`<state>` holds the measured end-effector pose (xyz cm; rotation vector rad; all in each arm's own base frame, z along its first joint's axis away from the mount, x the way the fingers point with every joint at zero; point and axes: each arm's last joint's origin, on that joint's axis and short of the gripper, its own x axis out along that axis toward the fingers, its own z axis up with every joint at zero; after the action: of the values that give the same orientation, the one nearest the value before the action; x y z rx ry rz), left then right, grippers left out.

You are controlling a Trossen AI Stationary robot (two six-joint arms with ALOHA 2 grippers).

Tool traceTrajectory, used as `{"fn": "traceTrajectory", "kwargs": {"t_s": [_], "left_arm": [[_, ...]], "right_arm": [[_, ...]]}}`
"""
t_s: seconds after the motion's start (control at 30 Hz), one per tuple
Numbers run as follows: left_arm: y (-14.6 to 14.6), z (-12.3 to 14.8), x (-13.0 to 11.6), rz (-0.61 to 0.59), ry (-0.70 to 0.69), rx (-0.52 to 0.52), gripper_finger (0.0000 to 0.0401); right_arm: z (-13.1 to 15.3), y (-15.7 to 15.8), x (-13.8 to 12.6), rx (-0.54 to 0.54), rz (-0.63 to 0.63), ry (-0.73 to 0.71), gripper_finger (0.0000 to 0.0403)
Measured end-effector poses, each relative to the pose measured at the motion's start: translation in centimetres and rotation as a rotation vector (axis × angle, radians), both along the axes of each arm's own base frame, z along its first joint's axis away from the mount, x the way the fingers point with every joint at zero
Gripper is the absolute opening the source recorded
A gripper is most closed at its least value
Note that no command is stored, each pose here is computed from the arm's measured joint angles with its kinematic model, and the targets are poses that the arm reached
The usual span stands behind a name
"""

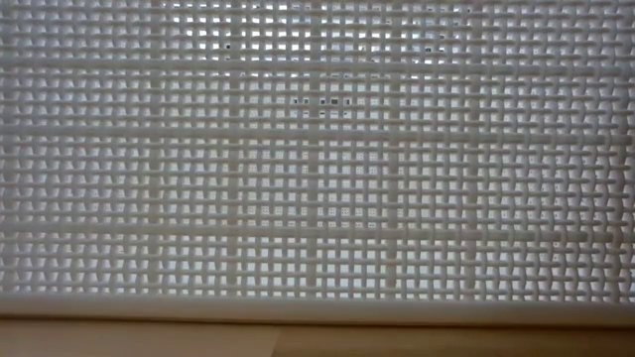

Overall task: Sort clothes
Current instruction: Put light blue shorts into the top white bin

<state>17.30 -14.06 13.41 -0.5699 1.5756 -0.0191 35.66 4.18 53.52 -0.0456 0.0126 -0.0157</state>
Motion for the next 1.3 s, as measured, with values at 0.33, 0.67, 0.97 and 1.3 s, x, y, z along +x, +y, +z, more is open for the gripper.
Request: {"fn": "traceTrajectory", "kwargs": {"t_s": [0.33,0.67,0.97,1.3], "left_arm": [[0.9,-0.7,-1.1,0.005,0.066,-0.017,0.0011],[2.5,11.5,-2.2,0.109,-0.247,0.045,0.0003],[6.5,25.9,-5.8,0.219,-0.839,0.025,0.0001],[12.0,37.5,-11.1,0.417,-1.395,0.407,0.0001]], "right_arm": [[0.0,0.0,0.0,0.012,0.0,-0.001,0.0234],[1.4,-0.4,-1.8,-0.022,-0.065,-0.048,0.0234],[2.8,-0.3,-3.9,-0.027,-0.06,-0.08,0.0234],[3.7,1.4,-6.5,-0.027,0.004,-0.081,0.0234]]}}
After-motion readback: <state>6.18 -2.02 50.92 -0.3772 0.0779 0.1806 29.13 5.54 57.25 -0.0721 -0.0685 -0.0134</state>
